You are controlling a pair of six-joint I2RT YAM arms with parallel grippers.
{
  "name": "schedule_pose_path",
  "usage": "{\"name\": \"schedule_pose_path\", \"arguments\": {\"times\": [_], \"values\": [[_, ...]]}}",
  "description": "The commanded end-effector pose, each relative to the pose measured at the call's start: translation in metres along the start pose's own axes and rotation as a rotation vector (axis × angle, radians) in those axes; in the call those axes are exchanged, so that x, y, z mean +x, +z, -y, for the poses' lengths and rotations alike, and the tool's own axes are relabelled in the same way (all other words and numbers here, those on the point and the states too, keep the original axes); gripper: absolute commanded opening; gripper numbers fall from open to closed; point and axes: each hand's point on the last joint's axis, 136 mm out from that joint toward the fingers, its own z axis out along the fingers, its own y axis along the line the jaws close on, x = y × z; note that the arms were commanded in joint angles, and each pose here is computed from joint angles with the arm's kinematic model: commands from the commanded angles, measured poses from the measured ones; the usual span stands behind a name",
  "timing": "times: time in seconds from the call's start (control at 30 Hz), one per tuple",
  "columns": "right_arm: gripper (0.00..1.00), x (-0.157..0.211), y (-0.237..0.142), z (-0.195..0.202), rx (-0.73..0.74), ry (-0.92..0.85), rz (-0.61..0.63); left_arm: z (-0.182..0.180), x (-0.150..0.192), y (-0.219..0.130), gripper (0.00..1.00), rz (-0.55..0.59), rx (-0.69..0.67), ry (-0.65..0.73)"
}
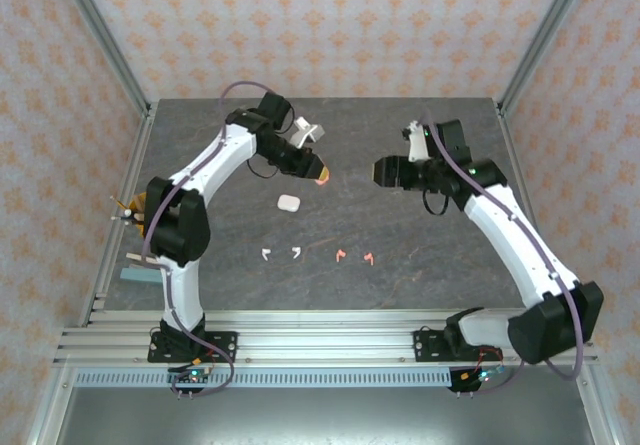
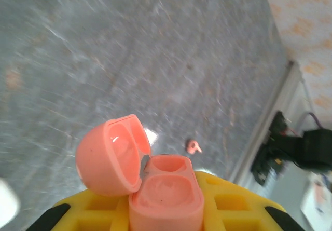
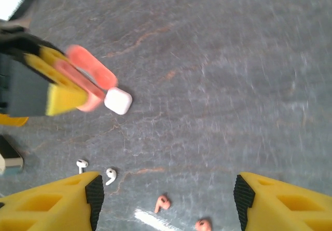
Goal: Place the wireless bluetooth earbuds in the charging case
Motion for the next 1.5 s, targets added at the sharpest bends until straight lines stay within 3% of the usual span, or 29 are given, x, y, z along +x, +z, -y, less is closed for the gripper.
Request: {"name": "schedule_pose_path", "arguments": {"times": [0.0,0.2,0.37,0.5,0.67,0.9,1.17,1.47], "values": [[0.69,0.018,0.005,0.018,0.052,0.211,0.018,0.01,-0.031,-0.02,0.0,0.183,-0.202,0.072],[0.69,0.067,0.014,0.051,0.168,0.349,-0.045,0.016,-0.028,-0.026,0.0,0.29,-0.401,0.147],[0.68,0.093,0.02,0.065,0.227,0.408,-0.069,0.0,-0.02,-0.049,0.0,0.406,-0.777,0.226],[0.68,0.106,0.022,0.068,0.257,0.422,-0.078,-0.011,-0.004,-0.059,0.0,0.497,-0.865,0.146],[0.67,0.122,0.026,0.069,0.286,0.408,-0.112,-0.006,0.011,-0.058,0.0,0.723,-0.725,0.134],[0.67,0.131,0.034,0.058,0.273,0.413,-0.141,0.031,0.025,-0.07,0.0,1.043,-0.463,0.343],[0.66,0.127,0.054,0.034,0.285,0.433,-0.168,0.074,0.027,-0.071,0.0,1.063,-0.305,0.562],[0.66,0.115,0.084,0.009,0.326,0.47,-0.146,0.095,0.026,-0.091,0.0,1.129,-0.276,0.637]]}}
